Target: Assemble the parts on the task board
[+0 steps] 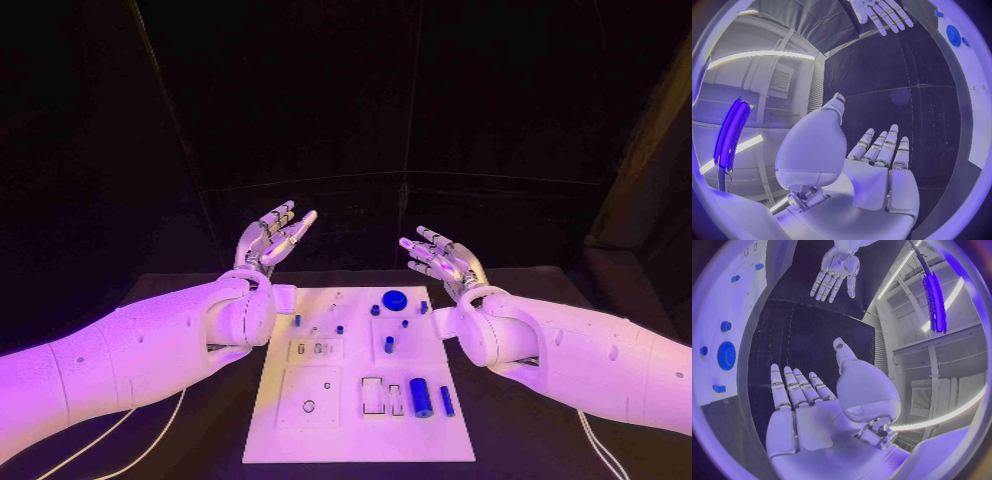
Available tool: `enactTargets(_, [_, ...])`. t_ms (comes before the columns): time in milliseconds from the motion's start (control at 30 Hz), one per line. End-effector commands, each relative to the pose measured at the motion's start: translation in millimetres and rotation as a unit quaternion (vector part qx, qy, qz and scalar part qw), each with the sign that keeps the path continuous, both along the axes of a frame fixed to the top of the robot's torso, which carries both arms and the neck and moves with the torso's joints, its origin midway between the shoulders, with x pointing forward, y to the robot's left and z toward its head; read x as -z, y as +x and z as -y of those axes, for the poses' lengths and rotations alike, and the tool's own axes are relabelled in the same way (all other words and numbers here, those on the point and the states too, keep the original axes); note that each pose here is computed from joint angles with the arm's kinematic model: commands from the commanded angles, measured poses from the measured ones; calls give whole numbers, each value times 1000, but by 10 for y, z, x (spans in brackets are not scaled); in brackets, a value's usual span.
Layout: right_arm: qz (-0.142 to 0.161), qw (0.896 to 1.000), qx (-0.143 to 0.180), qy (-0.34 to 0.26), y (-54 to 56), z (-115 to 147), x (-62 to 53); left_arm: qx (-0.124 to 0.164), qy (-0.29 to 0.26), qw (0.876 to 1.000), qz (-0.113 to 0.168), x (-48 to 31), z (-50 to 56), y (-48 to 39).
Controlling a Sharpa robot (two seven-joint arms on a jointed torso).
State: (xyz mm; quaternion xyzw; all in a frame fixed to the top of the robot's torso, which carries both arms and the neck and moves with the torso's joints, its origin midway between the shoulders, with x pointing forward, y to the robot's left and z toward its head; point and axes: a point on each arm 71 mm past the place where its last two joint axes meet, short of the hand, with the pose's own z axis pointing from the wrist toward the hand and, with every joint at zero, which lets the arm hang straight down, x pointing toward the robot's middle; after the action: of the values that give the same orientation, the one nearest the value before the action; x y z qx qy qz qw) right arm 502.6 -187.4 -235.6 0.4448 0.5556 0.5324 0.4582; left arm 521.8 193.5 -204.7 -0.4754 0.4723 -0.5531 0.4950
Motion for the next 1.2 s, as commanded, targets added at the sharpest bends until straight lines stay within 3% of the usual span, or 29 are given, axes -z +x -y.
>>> enactTargets(33, [-7, 996, -90, -9, 28, -111, 6, 30, -32, 999, 25, -51, 34, 16])
enactTargets(233, [-9, 994, -107, -16, 65, -125, 15, 30, -32, 999, 25, -51, 34, 16])
enactTargets(267, [80, 981, -87, -157, 159, 116, -58, 31, -33, 999, 21, -50, -100, 14])
enactTargets(467, [128, 960, -97, -229, 203, 155, -170, 43, -26, 998, 24, -72, -143, -21])
enactTargets(700, [182, 920, -113, -329, 242, 170, -334, 61, -16, 998, 28, -120, -175, -118])
enactTargets(767, [194, 904, -118, -363, 252, 167, -388, 71, -15, 997, 27, -147, -187, -171])
enactTargets(1033, [213, 850, -131, -464, 324, 90, -582, 97, -17, 995, 28, -241, -201, -330])
enactTargets(1200, [216, 823, -142, -506, 342, 17, -663, 109, -16, 993, 36, -295, -182, -401])
